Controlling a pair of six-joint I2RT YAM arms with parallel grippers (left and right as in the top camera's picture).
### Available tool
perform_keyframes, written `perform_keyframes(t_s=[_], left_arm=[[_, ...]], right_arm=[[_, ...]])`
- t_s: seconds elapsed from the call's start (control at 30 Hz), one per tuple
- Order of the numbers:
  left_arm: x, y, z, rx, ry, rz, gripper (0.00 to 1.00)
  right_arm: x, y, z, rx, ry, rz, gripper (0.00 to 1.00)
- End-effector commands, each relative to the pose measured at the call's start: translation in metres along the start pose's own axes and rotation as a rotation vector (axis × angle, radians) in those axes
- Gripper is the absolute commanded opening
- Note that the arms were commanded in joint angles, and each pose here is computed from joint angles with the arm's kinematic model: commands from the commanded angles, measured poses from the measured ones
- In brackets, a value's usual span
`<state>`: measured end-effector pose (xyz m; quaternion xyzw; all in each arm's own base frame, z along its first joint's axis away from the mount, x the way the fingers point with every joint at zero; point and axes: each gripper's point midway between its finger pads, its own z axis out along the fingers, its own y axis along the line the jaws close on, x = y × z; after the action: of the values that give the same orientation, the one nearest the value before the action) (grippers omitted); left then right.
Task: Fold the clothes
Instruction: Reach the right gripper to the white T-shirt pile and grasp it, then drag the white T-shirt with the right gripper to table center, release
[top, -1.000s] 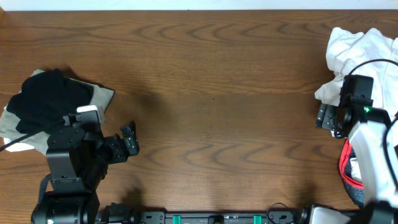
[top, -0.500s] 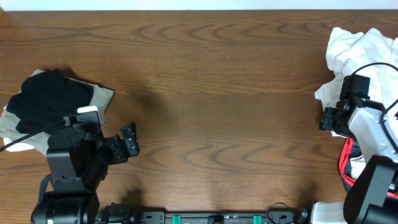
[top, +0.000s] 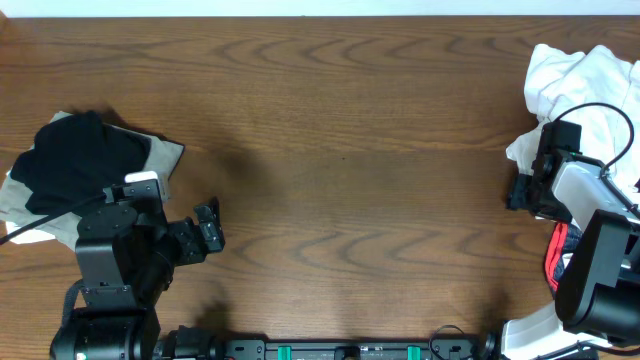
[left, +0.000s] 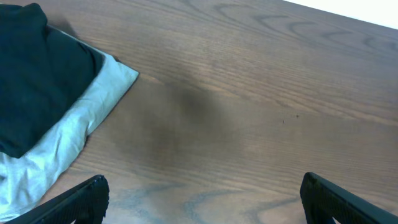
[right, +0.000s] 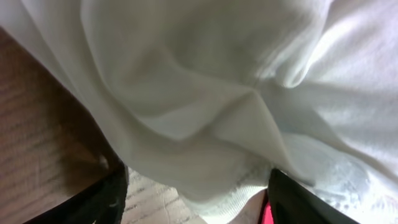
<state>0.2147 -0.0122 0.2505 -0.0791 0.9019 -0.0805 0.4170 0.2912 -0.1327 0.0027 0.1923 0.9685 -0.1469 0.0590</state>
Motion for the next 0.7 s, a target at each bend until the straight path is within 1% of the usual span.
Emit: perform_keyframes(t_s=[0.0, 0.1, 0.17, 0.2, 0.27, 0.37, 0.53, 0.67], left_arm=[[-0.003, -0.002, -0.002, 0.007, -0.005, -0.002, 0.98], [-0.003, -0.002, -0.002, 0.007, -0.005, -0.002, 0.98], [-0.003, -0.002, -0.002, 0.007, -0.006, -0.002, 0.98], [-0.003, -0.002, -0.002, 0.007, -0.005, -0.002, 0.98], [-0.003, -0.002, -0.002, 0.007, -0.006, -0.002, 0.98], [-0.003, -0.002, -0.002, 0.007, -0.006, -0.002, 0.98], [-0.003, -0.002, -0.002, 0.007, -0.006, -0.002, 0.98], [-0.004, -0.002, -0.002, 0.008, -0.01, -0.001, 0.98]], right_arm=[[0.009, 0.002, 0.017, 0.003, 0.049, -0.013, 0.66], [0.006, 0.003, 0.018, 0.001, 0.036, -0.01, 0.56], [0.004, 0.003, 0.018, 0.001, 0.029, -0.008, 0.41], [0.004, 0.003, 0.018, 0.001, 0.029, -0.007, 0.37], [0.004, 0.003, 0.018, 0.001, 0.029, -0.007, 0.24], [0.005, 0.003, 0.018, 0.001, 0.03, -0.008, 0.02], [-0.005, 0.0, 0.002, -0.003, -0.001, 0.019, 0.01], [-0.04, -0.004, -0.051, -0.066, -0.117, 0.051, 0.01]])
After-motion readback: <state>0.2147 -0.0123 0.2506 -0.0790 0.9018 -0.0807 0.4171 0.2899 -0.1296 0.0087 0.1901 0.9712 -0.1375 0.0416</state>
